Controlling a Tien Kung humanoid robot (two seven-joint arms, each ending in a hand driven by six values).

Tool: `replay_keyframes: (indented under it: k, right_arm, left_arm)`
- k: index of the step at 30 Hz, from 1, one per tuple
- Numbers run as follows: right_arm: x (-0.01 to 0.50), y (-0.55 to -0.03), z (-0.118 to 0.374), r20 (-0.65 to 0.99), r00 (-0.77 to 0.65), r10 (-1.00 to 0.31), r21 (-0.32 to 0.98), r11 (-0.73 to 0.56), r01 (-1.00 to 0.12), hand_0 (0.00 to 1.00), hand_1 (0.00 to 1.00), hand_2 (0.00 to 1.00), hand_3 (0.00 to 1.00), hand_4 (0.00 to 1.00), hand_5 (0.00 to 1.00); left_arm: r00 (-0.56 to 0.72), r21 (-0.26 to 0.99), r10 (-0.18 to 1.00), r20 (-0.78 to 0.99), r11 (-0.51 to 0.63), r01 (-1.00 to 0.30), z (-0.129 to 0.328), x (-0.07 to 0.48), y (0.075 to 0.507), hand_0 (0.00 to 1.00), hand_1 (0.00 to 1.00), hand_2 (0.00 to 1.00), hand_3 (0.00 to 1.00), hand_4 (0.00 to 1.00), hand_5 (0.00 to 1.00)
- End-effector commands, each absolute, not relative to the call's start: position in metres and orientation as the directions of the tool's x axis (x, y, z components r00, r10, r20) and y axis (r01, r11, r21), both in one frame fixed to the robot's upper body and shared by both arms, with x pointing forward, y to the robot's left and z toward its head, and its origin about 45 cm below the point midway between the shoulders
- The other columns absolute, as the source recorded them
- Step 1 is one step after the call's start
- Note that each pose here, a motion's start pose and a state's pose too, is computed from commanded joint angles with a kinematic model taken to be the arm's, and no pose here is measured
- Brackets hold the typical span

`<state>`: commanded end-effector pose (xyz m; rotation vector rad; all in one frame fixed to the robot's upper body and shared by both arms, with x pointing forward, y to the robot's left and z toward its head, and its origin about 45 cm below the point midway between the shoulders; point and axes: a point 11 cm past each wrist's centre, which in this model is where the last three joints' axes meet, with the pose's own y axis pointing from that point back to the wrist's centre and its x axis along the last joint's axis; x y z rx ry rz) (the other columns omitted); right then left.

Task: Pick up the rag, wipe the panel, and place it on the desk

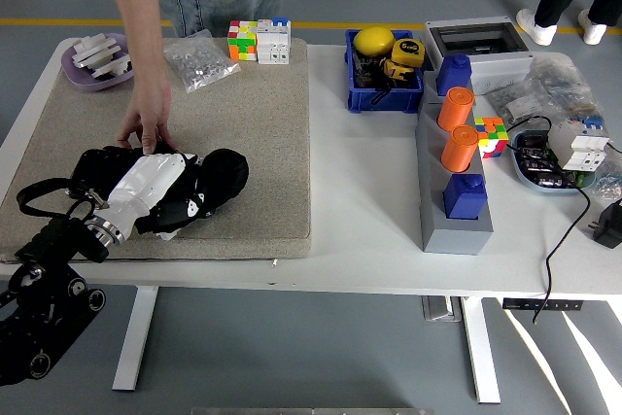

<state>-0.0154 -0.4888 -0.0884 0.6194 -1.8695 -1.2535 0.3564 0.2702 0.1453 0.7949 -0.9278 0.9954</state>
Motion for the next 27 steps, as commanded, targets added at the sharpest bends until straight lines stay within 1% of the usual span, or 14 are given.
replay_keyframes:
  k: [4, 9, 19, 27]
  right_arm:
    - [-0.014, -0.488, -0.089, 0.336, -0.573, -0.748, 0.92, 0.392, 0.027, 0.733, 0.647, 0.683, 0.599, 0.998, 0.477]
    - [-0.014, -0.488, -0.089, 0.334, -0.573, -0.748, 0.92, 0.391, 0.027, 0.734, 0.647, 0.683, 0.599, 0.998, 0.477]
    - [-0.015, -0.488, -0.089, 0.335, -0.573, -0.747, 0.92, 0.391, 0.029, 0.734, 0.647, 0.683, 0.599, 0.998, 0.476]
    - [-0.013, -0.488, -0.089, 0.334, -0.569, -0.752, 0.921, 0.39, 0.025, 0.734, 0.645, 0.683, 0.599, 0.998, 0.477]
  left_arm:
    - [0.253, 0.124, 0.331, 0.909, 0.366, -0.922, 0.148, 0.356, 0.259, 0.266, 0.213, 0.581, 0.406, 0.002, 0.002]
    - [0.244, 0.115, 0.34, 0.909, 0.356, -0.927, 0.149, 0.357, 0.262, 0.266, 0.213, 0.581, 0.406, 0.002, 0.002]
    - [0.22, 0.117, 0.364, 0.905, 0.285, -0.951, 0.145, 0.359, 0.289, 0.266, 0.213, 0.575, 0.407, 0.002, 0.002]
    - [0.194, 0.134, 0.366, 0.91, 0.182, -0.974, 0.139, 0.361, 0.325, 0.265, 0.213, 0.575, 0.407, 0.002, 0.002]
